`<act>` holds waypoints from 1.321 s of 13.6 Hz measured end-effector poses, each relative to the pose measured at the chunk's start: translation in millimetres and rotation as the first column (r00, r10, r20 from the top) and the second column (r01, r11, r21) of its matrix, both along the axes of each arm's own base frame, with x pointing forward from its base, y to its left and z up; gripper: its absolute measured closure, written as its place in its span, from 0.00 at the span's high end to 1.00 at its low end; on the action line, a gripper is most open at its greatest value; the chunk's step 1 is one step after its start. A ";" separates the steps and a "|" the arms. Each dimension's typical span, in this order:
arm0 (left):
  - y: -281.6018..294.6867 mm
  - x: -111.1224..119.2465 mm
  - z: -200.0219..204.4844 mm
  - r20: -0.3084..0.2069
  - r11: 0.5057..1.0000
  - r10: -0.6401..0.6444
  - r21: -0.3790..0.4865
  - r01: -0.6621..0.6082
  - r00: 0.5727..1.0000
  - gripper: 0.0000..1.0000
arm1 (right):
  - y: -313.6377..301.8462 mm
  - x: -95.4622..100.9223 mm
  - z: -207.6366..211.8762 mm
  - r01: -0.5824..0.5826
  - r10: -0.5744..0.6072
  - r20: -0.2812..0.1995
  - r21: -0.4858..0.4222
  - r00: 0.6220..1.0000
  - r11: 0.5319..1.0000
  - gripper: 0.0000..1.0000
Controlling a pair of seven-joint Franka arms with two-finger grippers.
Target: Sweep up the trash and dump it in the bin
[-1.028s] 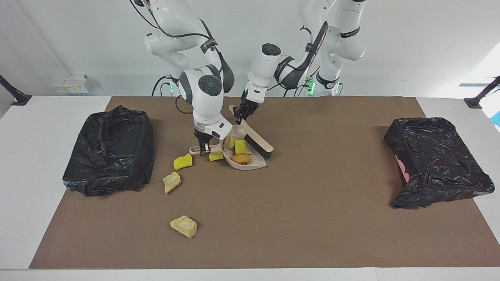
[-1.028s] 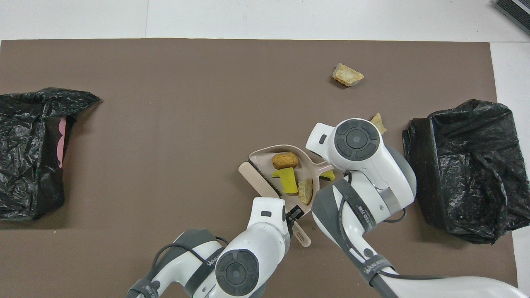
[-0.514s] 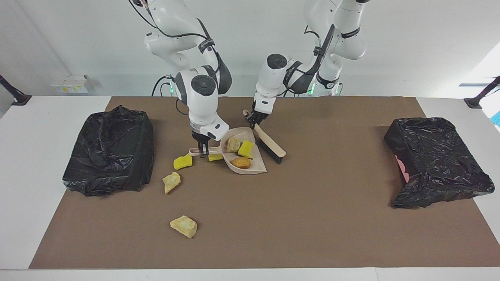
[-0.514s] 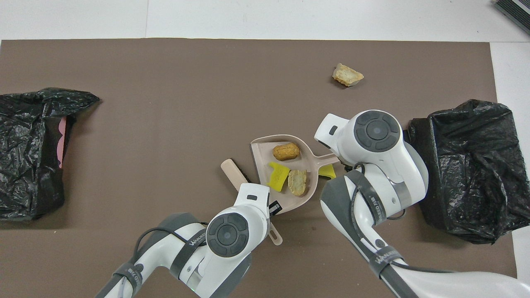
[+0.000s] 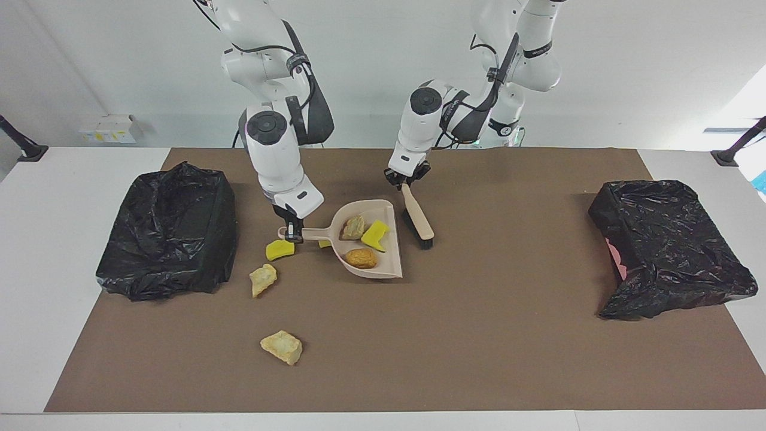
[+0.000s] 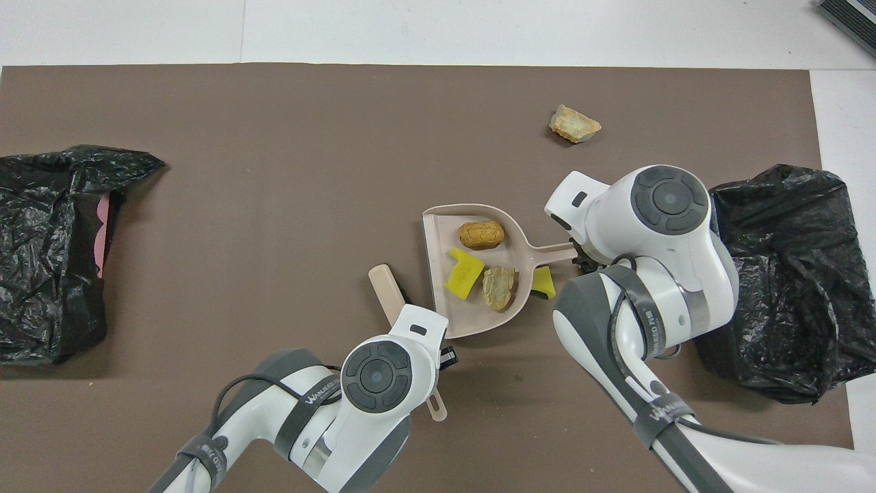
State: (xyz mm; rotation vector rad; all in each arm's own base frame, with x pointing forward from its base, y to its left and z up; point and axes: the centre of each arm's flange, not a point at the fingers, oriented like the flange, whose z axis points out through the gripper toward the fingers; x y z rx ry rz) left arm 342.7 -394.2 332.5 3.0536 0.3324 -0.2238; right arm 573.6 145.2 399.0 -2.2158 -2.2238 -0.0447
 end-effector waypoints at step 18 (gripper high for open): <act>-55.6 -104.4 11.3 -0.016 0.998 -0.045 0.035 0.046 0.999 0.26 | -444.3 -96.9 75.0 -0.022 0.011 0.088 0.134 0.996 0.991 0.33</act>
